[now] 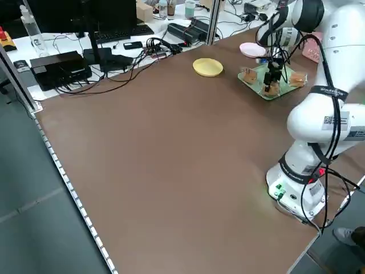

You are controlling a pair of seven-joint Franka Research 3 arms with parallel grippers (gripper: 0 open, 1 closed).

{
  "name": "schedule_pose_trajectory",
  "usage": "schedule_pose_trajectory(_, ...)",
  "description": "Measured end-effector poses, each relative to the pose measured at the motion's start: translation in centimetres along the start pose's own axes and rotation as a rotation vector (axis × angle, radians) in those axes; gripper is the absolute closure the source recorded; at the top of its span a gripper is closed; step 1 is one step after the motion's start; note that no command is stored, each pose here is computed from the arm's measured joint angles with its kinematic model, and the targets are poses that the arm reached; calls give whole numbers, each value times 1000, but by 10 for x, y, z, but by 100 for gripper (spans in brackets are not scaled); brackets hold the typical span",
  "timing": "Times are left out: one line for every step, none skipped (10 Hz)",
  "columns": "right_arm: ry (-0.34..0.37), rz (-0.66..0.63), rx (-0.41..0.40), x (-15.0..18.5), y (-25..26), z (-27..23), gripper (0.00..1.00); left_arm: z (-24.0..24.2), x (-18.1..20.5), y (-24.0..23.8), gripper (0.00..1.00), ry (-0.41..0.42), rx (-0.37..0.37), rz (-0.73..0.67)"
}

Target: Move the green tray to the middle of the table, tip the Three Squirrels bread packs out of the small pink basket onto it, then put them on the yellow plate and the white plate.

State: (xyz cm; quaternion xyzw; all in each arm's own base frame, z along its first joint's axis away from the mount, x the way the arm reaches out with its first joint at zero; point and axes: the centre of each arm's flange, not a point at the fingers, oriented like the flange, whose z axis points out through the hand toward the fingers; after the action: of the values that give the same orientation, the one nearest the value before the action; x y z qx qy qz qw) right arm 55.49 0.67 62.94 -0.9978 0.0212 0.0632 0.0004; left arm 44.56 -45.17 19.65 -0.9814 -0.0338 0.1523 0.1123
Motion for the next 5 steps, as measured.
schedule_pose_trajectory(0, 0, 0, 0, 0, 0, 3, -24, 11, -8, 1, 26, -36, -20)
schedule_pose_trajectory(-1, 1, 0, 0, 0, 0, 3, -55, 18, -18, 0, 60, -75, -36)
schedule_pose_trajectory(-1, 1, 0, 0, 0, 0, 3, -84, 20, -26, 0, 90, -104, -46)
schedule_pose_trajectory(-1, 2, 0, 0, 1, 0, 3, -104, 19, -31, 0, 108, -120, -52)
schedule_pose_trajectory(-1, 4, 0, 0, 2, 0, 3, -116, 19, -32, 0, 120, -133, -53)
